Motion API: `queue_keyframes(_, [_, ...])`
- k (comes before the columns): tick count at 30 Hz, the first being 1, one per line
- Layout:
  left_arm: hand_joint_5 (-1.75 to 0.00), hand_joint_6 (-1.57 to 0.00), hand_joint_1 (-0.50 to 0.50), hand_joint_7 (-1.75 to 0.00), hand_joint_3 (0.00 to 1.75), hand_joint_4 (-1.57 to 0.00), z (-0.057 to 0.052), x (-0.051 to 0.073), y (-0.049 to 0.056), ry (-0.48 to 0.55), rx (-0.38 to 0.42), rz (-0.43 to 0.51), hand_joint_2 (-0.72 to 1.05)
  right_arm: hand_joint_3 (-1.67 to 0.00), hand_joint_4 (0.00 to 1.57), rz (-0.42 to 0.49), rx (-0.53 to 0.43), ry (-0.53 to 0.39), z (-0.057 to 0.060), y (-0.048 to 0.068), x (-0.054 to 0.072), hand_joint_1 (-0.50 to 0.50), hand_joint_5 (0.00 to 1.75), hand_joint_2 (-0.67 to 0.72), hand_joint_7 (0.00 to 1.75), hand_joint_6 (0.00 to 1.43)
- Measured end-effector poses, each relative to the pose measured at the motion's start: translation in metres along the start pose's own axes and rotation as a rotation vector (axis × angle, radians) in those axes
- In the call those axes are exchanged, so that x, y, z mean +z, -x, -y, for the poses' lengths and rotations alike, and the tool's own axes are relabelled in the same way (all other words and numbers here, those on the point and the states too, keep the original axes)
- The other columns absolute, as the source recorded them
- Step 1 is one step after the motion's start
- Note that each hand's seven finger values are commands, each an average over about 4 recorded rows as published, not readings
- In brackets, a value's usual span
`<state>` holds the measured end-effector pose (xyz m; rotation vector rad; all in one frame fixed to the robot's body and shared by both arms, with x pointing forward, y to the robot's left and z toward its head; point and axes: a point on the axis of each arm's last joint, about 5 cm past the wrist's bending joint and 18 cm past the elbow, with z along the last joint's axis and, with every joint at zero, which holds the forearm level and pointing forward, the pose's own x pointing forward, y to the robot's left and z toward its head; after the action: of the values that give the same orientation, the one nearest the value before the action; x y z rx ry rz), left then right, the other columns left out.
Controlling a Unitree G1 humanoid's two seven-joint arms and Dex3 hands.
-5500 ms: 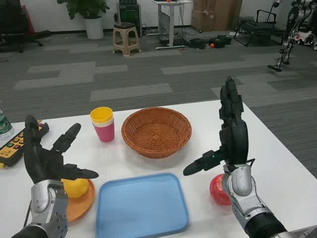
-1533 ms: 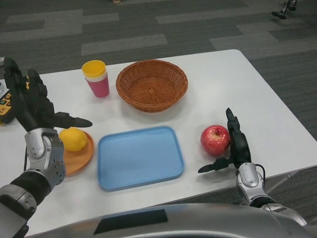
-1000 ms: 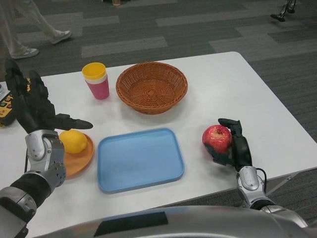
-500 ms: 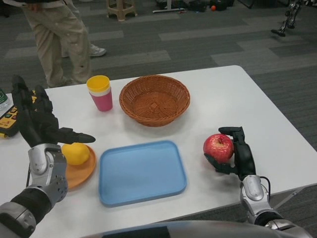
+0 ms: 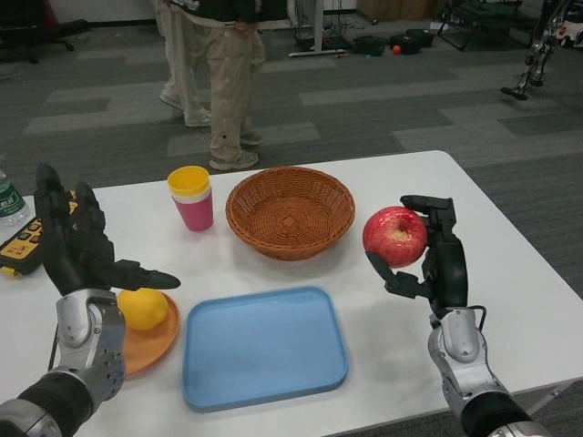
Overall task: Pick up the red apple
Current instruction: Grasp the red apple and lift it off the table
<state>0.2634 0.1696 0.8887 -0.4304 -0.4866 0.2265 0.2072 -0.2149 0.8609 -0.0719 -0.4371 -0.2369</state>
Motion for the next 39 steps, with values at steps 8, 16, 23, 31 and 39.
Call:
queue_keyframes(8, [0.0, 0.0, -0.5, 0.0, 0.09, 0.0, 0.0, 0.0, 0.0, -0.001, -0.001, 0.0, -0.7, -1.11, 0.98, 0.164, 0.046, -0.096, -0.027, -0.025, 0.022, -0.33, 1.65, -0.6, 1.61, 1.11])
queue_keyframes(16, [0.0, 0.0, -0.5, 0.0, 0.09, 0.0, 0.001, -0.001, 0.0, 0.001, -0.003, 0.0, -0.7, -1.11, 1.06, 0.227, 0.126, -0.143, -0.049, -0.039, 0.032, -0.33, 1.65, -0.6, 1.61, 1.14])
queue_keyframes(23, [0.0, 0.0, -0.5, 0.0, 0.09, 0.0, 0.001, -0.001, 0.0, 0.001, -0.003, 0.0, -0.72, -1.11, 1.06, 0.235, 0.144, -0.149, -0.053, -0.04, 0.033, -0.33, 1.65, -0.6, 1.61, 1.14])
queue_keyframes(31, [0.0, 0.0, -0.5, 0.0, 0.09, 0.0, 0.001, -0.001, 0.0, 0.001, -0.004, 0.0, -0.66, -1.11, 1.04, 0.235, 0.142, -0.15, -0.053, -0.04, 0.033, -0.33, 1.65, -0.6, 1.61, 1.14])
queue_keyframes(39, [0.0, 0.0, -0.5, 0.0, 0.09, 0.0, 0.002, -0.001, 0.0, 0.001, -0.005, 0.0, -0.72, -1.11, 1.03, 0.236, 0.143, -0.151, -0.053, -0.04, 0.033, -0.33, 1.65, -0.6, 1.61, 1.14])
